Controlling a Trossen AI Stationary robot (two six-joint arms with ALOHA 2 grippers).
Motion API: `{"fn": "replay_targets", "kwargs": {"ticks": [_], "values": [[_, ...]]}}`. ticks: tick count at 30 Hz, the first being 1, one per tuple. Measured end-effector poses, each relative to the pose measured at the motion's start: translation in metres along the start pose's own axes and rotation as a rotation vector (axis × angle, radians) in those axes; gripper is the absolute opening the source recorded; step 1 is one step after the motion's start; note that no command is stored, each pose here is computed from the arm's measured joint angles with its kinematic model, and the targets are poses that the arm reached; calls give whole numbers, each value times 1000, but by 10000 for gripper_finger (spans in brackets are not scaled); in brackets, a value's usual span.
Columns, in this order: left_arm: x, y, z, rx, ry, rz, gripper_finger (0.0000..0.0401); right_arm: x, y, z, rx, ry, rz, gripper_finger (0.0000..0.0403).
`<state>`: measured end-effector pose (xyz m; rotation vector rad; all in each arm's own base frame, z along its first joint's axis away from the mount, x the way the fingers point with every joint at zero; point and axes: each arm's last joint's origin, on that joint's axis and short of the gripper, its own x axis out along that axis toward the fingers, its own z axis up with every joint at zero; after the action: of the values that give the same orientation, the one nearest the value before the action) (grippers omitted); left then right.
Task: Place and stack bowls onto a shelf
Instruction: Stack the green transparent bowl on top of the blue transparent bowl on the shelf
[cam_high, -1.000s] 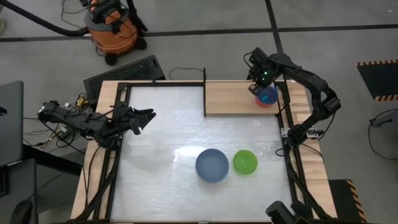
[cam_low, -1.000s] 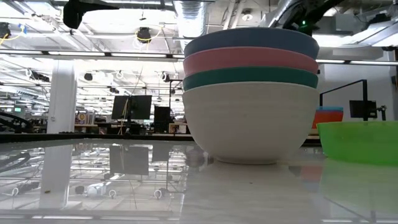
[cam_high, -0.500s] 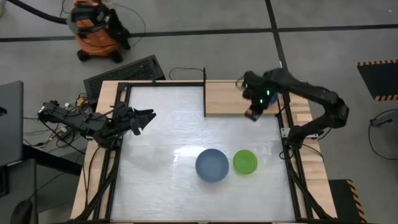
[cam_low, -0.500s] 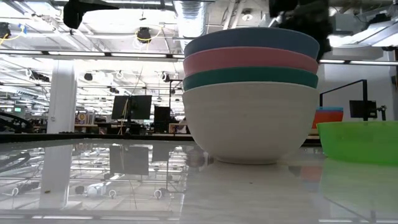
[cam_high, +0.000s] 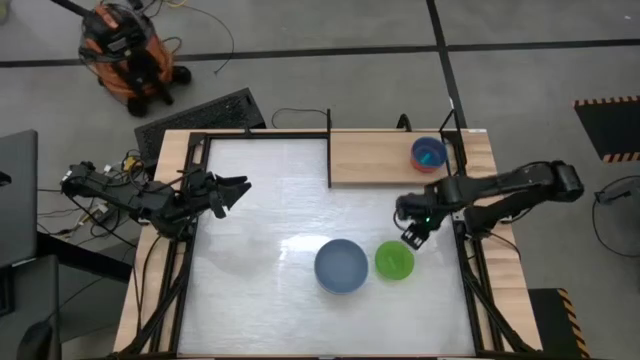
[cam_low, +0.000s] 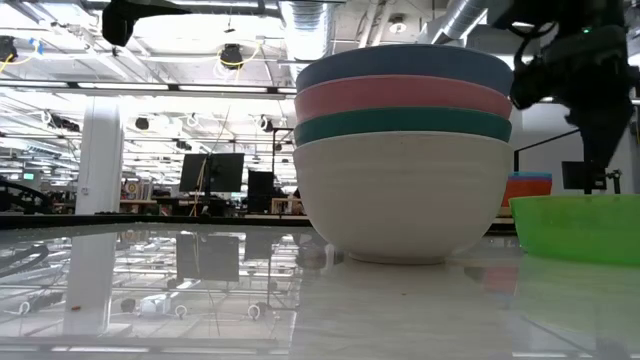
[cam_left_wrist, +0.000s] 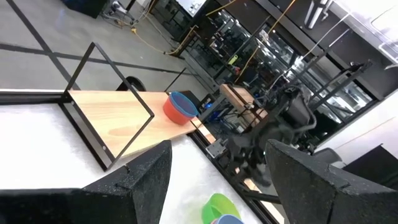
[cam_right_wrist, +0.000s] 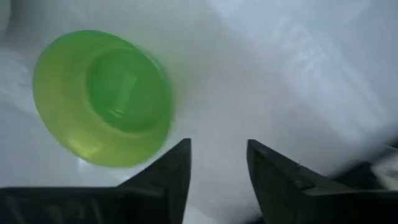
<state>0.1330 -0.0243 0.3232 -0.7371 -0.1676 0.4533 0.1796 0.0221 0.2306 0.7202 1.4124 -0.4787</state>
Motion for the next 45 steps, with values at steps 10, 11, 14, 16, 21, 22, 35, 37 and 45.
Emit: {"fn": "replay_targets", "kwargs": {"ticks": [10, 11, 14, 16, 21, 22, 35, 37, 45], "values": [[0, 0, 0, -11, 1, 0, 245, 41, 25, -7, -45, -37, 39, 181], [0, 0, 0, -11, 0, 0, 245, 44, 26, -7, -54, -31, 20, 179], [0, 0, 0, -15, 0, 0, 245, 53, 29, -7, -78, -17, -24, 176], [0, 0, 0, -16, 0, 0, 245, 59, 30, -6, -95, -3, -44, 176], [0, 0, 0, -24, 0, -1, 245, 70, 35, -3, -116, 16, -66, 138], [0, 0, 0, -24, 0, 0, 245, 71, 35, -3, -117, 16, -66, 118], [0, 0, 0, -34, 0, 0, 245, 33, 36, 8, -115, -50, 11, 22], [0, 0, 0, -32, 0, 0, 245, 18, 30, 13, -134, -57, 5, 22], [0, 0, 0, -31, -2, 3, 245, -62, -20, 55, -148, -165, -159, 22]]}}
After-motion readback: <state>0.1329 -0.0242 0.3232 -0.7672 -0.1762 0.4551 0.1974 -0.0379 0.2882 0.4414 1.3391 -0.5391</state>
